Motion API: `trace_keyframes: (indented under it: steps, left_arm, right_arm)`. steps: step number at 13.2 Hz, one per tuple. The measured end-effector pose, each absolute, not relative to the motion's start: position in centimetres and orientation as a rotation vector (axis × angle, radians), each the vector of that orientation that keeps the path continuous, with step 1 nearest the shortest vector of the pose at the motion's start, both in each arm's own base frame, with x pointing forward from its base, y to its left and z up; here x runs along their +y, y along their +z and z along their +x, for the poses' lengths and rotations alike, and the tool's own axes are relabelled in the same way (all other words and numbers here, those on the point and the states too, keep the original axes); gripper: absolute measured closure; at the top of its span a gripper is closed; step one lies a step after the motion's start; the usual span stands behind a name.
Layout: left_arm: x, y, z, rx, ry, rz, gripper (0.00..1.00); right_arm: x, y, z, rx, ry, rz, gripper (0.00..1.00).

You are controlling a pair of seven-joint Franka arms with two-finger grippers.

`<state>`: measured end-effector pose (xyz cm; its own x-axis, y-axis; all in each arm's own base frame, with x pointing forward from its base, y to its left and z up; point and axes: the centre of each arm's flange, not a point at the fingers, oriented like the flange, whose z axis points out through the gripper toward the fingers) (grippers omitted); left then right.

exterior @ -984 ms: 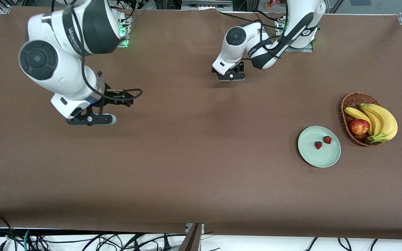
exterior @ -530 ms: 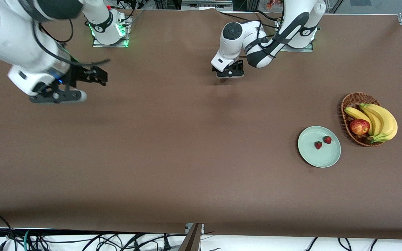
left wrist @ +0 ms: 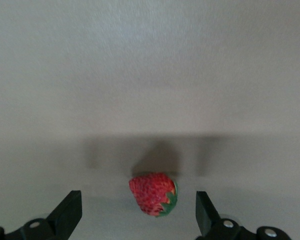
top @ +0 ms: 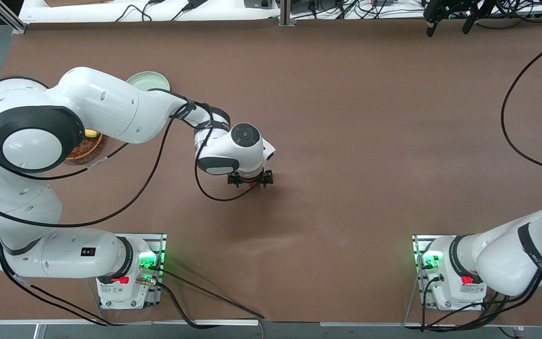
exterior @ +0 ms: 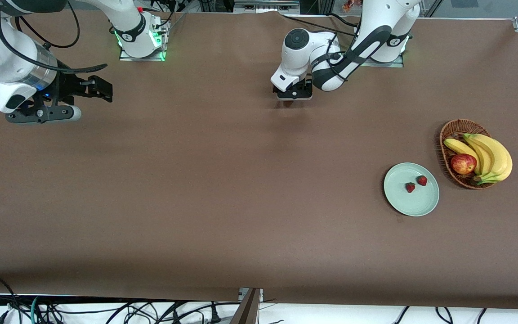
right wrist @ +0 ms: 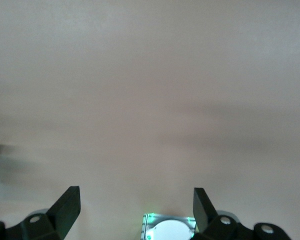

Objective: Collect all strawberries into plate
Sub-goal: 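Grasp the last strawberry with the left gripper while the right gripper withdraws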

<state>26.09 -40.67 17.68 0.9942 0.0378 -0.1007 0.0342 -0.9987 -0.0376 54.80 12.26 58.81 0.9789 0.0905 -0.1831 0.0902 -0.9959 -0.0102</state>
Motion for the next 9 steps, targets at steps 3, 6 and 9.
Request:
trace_keyframes:
  steps: [3, 6, 9]
  left_arm:
    - [-41.2, 17.4, 25.7, -0.058, 0.173, -3.104, 0.0]
    - [-41.3, 17.3, 25.6, -0.029, 0.143, -3.105, 0.01]
    - [-41.4, 16.9, 25.1, 0.002, 0.087, -3.104, 0.15]
  right_arm:
    - [10.5, 58.7, 53.6, -0.145, 0.245, -3.126, 0.0]
    - [10.2, 59.0, 54.0, -0.155, 0.179, -3.158, 0.0]
    - [10.2, 59.9, 54.2, -0.163, 0.128, -3.181, 0.0]
